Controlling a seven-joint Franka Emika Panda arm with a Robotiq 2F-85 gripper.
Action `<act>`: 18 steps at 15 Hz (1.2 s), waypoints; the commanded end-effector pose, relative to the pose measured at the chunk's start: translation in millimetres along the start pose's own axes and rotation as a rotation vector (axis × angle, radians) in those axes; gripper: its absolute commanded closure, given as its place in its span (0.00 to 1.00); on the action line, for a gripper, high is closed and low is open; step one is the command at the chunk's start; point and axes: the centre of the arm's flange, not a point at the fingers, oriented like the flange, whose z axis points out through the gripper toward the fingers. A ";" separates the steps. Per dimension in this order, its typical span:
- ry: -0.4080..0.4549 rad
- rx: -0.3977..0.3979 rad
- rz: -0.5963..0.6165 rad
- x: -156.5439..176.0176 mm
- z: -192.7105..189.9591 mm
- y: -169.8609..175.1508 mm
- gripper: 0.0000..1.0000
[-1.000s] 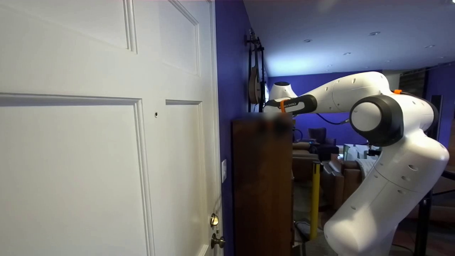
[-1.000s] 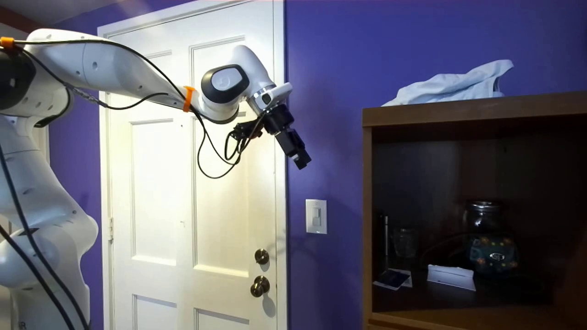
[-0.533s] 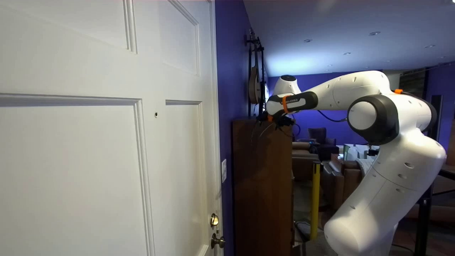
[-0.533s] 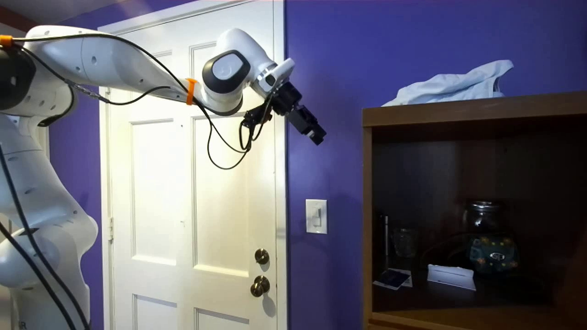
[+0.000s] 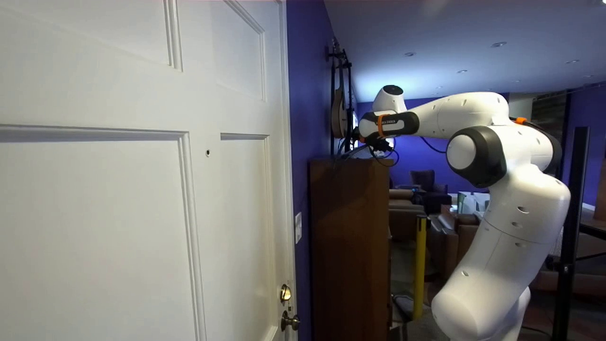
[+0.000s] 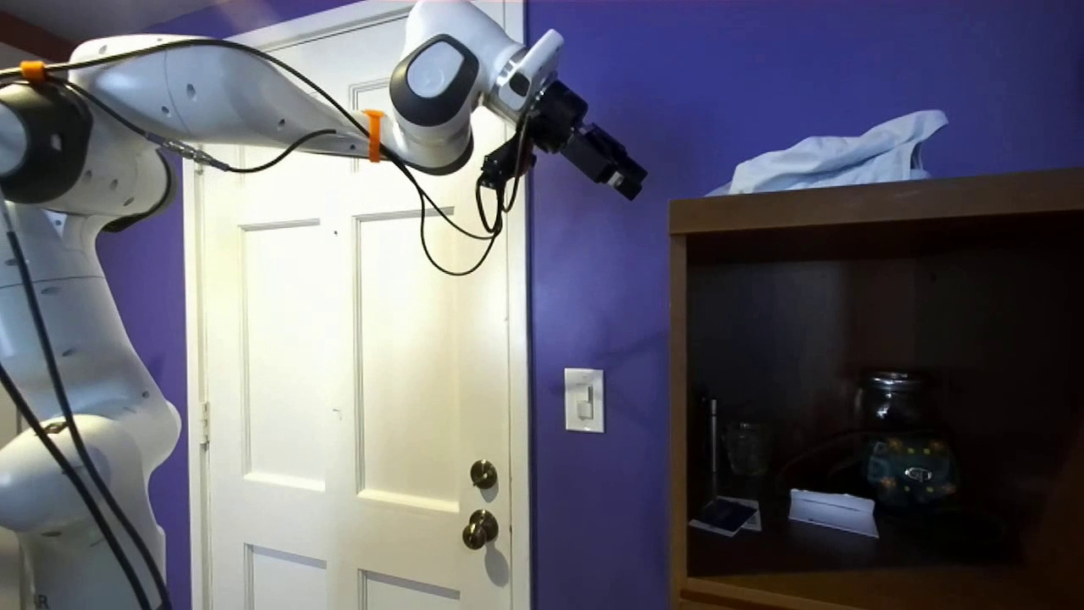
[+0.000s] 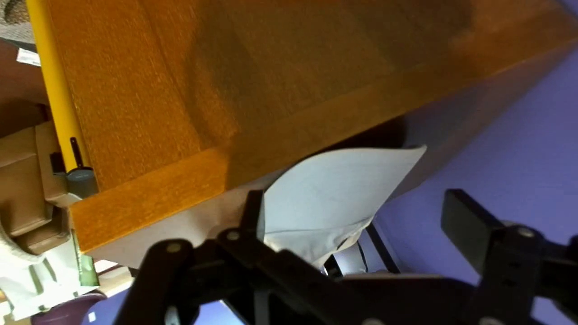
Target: Hang the snapback on the door
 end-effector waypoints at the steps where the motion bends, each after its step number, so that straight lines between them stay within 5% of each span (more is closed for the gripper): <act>1: 0.004 0.029 0.063 47.3 12.0 -11.3 0.00; 5: 0.017 0.075 0.090 69.8 24.0 -4.4 0.00; 18: -0.013 0.045 0.234 123.0 71.7 43.4 0.00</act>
